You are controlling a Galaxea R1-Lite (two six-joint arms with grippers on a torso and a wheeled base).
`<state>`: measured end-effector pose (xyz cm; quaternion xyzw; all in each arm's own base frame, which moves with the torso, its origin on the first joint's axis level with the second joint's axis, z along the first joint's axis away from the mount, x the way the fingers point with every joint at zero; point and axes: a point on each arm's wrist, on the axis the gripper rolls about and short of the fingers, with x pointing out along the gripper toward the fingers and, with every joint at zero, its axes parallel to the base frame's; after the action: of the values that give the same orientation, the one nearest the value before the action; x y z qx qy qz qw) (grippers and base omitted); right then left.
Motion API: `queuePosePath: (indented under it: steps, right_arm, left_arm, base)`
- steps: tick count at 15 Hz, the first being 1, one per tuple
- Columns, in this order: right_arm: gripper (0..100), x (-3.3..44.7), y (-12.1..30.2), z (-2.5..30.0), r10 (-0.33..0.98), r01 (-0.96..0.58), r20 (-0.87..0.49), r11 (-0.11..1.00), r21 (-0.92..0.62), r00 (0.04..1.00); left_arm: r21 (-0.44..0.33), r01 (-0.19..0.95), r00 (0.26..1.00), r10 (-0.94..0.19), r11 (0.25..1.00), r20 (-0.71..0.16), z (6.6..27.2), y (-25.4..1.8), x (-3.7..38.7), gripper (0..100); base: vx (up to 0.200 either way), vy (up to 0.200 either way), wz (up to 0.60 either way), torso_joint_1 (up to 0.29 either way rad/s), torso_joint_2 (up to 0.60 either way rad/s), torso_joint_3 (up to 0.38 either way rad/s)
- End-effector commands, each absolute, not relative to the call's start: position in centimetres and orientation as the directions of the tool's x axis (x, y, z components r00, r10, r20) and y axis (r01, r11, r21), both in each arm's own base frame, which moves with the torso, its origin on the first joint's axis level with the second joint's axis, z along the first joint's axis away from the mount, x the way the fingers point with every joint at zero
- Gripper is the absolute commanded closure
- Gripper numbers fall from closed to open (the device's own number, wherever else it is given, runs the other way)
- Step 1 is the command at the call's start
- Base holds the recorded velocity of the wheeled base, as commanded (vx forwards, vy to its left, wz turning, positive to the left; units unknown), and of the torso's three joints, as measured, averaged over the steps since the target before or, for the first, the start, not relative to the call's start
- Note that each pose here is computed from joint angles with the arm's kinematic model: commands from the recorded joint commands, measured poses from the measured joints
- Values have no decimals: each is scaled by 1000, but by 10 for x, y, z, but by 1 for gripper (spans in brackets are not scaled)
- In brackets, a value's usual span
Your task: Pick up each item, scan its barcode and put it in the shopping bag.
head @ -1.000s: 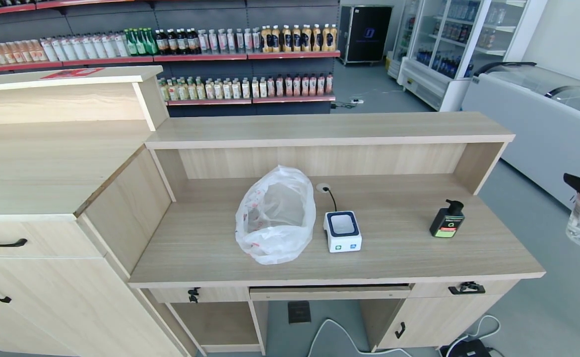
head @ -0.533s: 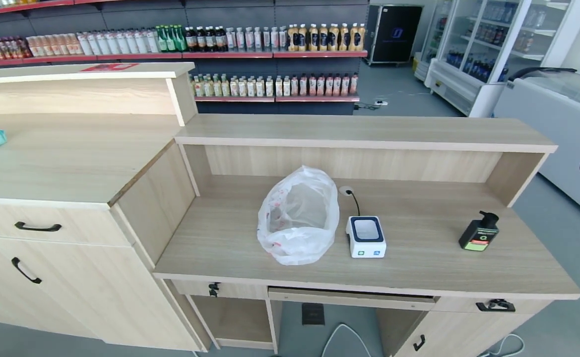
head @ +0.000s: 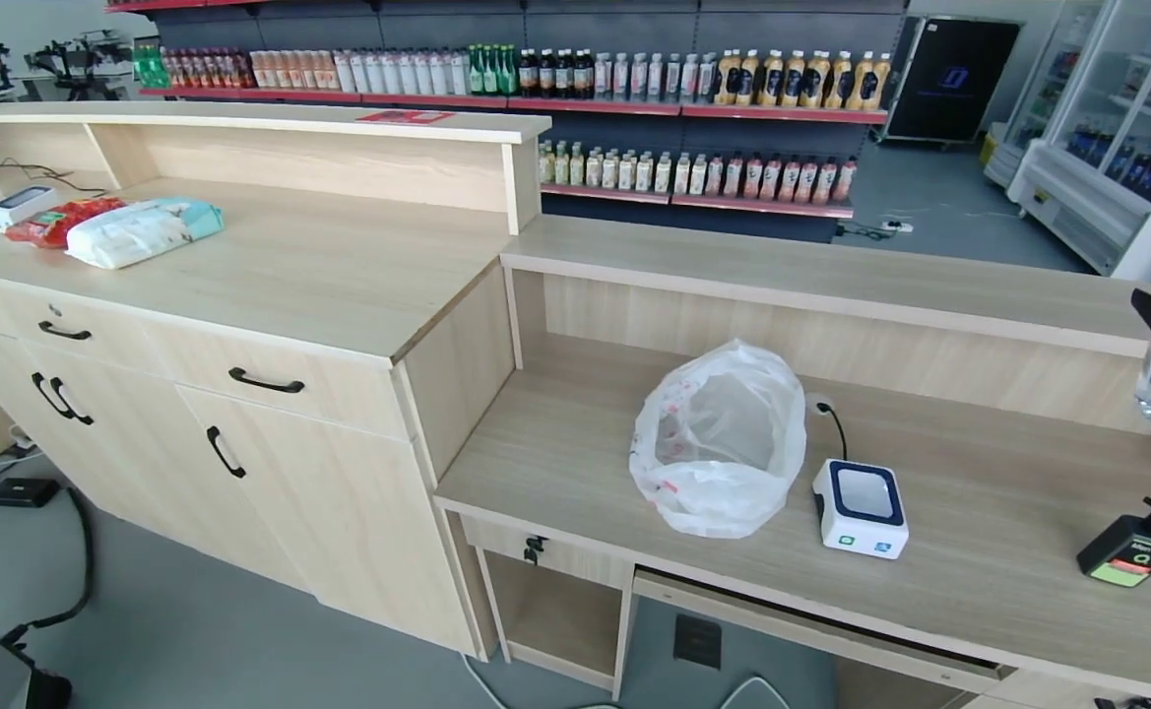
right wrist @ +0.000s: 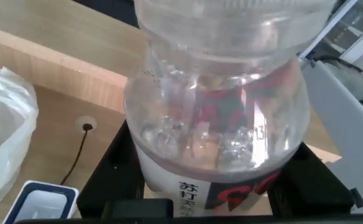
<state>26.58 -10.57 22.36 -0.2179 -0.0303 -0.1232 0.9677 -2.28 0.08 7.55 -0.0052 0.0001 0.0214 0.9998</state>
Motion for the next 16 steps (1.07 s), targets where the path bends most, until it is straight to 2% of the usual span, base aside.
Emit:
queuePosePath:
  steps: [1, 4, 9, 12, 16]
  right_arm:
    - [100, 295, -106, 189, -185, 195, 66, 870, -452, 980]
    - [100, 309, -100, 164, -41, 72, 68, 821, -566, 997]
    - [100, 331, -85, 131, 106, -11, 100, 738, -675, 989]
    - [100, 344, -72, 110, 164, -29, 130, 723, -691, 978]
    - [100, 356, -66, 82, 202, -102, 63, 714, -693, 977]
  left_arm:
    - [-11, -43, 999, 43, 999, 0, 75, 1, -23, 0]
    - [-11, -43, 999, 43, 999, 0, 75, 1, -23, 0]
    - [-11, -43, 999, 43, 999, 0, 75, 1, -23, 0]
    - [-11, -43, 999, 43, 999, 0, 75, 1, -23, 0]
    - [-11, -43, 999, 43, 999, 0, 75, 1, -23, 0]
  base:
    - [0, 0, 0, 0, 0, 0]
    - [0, 0, 0, 0, 0, 0]
    - [0, 0, 0, 0, 0, 0]
    - [0, 0, 0, 0, 0, 0]
    - [0, 0, 0, 0, 0, 0]
